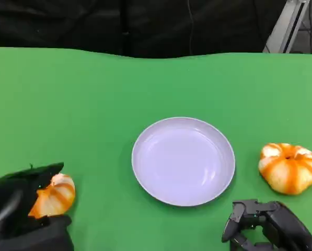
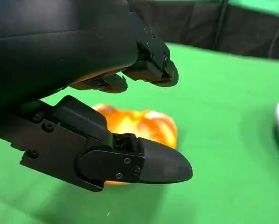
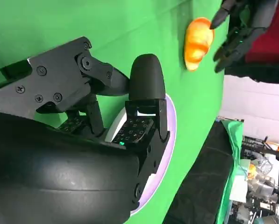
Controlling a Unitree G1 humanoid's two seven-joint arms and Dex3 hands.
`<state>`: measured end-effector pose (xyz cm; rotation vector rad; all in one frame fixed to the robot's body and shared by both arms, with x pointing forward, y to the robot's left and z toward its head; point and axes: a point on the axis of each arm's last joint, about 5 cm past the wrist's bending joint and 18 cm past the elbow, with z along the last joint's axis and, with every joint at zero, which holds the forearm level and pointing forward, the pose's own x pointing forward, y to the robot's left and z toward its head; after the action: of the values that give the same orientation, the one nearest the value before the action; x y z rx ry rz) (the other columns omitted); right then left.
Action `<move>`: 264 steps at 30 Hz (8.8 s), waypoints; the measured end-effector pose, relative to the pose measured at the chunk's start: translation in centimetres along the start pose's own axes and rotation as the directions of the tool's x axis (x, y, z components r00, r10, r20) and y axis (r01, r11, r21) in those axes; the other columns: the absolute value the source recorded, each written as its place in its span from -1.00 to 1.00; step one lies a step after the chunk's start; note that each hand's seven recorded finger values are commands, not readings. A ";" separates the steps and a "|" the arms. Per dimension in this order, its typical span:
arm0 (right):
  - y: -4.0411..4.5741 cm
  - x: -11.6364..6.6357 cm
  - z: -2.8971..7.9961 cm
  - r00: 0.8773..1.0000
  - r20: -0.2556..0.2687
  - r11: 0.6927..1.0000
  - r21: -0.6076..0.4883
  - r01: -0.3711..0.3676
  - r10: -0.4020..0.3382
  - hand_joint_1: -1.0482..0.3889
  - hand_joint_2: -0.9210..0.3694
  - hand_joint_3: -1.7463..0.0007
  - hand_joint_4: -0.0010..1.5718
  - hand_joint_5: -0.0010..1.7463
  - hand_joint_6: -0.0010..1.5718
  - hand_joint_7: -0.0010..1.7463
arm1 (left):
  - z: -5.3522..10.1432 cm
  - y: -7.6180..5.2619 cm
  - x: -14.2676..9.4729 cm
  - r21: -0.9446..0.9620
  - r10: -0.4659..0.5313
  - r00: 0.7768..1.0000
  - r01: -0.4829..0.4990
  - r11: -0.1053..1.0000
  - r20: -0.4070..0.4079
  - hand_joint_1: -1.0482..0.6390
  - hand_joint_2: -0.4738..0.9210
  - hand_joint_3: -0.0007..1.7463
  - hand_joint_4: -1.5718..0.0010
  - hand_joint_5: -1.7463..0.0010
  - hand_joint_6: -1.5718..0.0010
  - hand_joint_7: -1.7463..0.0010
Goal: Grasp the bread from the table and place it into the plate.
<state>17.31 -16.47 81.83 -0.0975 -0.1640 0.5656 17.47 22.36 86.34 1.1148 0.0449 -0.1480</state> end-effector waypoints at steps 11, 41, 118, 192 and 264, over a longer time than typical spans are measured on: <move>-0.05 0.1 0.1 1.000 0.010 1.000 -0.005 -0.002 0.002 0.32 -0.62 0.01 0.08 0.65 0.11 0.30 | -0.6 -0.5 0.7 0.004 -0.090 0.995 0.090 0.996 -0.047 -0.86 1.00 -0.49 0.31 0.96 0.32 0.96; -0.07 0.1 0.1 1.000 0.001 1.000 0.002 -0.001 0.001 0.31 -0.61 0.00 0.09 0.64 0.12 0.30 | 0.0 -0.1 1.6 0.006 -0.119 0.986 0.121 0.993 -0.117 0.03 0.82 -1.00 -0.01 0.95 0.01 0.97; 0.89 0.6 -0.1 1.000 0.000 1.000 -0.005 0.006 -0.006 0.29 -0.60 -0.01 0.09 0.64 0.14 0.26 | 5.0 0.3 -0.3 -0.172 0.315 0.917 -0.279 0.945 0.245 0.19 0.80 -1.00 0.16 -1.00 0.13 -0.51; 2.65 0.9 0.2 1.000 0.004 1.000 -0.025 0.001 -0.001 0.30 -0.59 -0.05 0.07 0.64 0.14 0.25 | 16.2 -3.2 9.7 -0.126 -0.025 0.797 0.126 0.984 0.603 0.12 0.85 -0.99 0.23 -0.83 0.12 -0.37; 2.86 0.9 0.3 1.000 0.011 1.000 -0.004 0.004 -0.004 0.30 -0.55 -0.09 0.05 0.71 0.12 0.31 | 10.3 -3.3 4.3 -0.908 0.314 0.899 0.178 0.378 0.306 -0.71 1.00 -0.32 0.26 0.95 0.54 0.97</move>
<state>16.47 -13.59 81.81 -0.0983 -0.1761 0.5624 20.89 11.28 87.52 -0.1249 -0.3089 -0.2522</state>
